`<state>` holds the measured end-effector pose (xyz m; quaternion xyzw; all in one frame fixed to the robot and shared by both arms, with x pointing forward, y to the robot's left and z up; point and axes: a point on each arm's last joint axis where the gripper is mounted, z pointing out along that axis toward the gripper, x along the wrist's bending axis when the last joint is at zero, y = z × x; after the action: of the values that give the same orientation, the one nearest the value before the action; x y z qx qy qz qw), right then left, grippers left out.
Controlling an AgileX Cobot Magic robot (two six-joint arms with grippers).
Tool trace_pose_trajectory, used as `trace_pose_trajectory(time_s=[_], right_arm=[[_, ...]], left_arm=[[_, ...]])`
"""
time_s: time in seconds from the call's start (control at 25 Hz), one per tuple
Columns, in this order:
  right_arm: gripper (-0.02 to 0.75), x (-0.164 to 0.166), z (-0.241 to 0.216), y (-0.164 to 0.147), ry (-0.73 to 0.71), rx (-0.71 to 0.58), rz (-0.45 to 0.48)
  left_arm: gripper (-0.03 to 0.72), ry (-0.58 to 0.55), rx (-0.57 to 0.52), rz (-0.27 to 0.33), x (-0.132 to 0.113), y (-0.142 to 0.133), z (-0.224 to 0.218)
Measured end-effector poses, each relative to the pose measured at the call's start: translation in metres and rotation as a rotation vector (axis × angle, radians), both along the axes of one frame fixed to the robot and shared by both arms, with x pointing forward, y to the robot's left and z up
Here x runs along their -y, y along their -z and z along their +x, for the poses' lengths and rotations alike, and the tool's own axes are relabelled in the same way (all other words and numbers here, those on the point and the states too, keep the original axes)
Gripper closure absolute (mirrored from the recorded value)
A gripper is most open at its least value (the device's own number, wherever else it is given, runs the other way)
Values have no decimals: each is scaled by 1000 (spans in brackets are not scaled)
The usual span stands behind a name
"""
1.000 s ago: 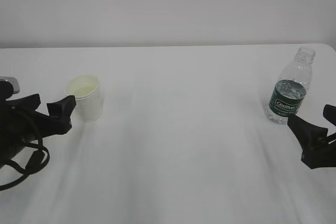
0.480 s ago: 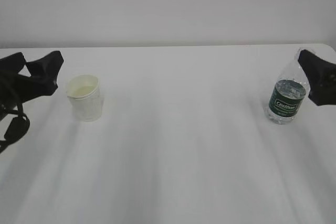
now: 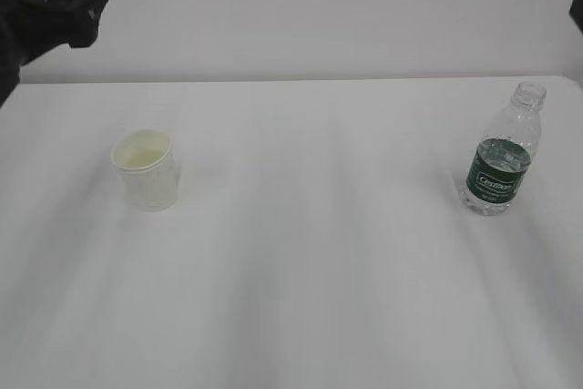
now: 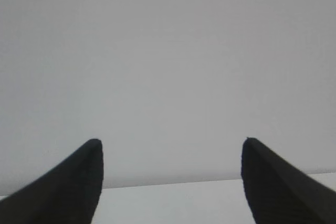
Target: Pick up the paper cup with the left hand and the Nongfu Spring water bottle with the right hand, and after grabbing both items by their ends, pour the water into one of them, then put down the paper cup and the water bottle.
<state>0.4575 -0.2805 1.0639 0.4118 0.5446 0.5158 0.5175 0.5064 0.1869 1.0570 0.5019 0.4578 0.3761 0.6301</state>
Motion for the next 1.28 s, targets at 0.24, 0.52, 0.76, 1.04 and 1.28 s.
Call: trace_pose_trajectory(time_s=[0.24,0.52,0.76,1.04,1.28], right_arm=[[153,4,-25,-39,31,30,-12],[153,9,-67,-58,63,39,-18],[153,13,-107,-69,88,73,-15],[153,16,-139,-69,113,55,-9],[153,19,-168,-74,130,83,1]], left_arm=[[101,49,-18,10,1,-34,-8],[101,98,-14,31,-9,-67,-39],[102,139,-43,51,-24,-89,-78],[102,159,-20,169,-41,-103,-117],[102,153,32,189,-59,-116,-154]])
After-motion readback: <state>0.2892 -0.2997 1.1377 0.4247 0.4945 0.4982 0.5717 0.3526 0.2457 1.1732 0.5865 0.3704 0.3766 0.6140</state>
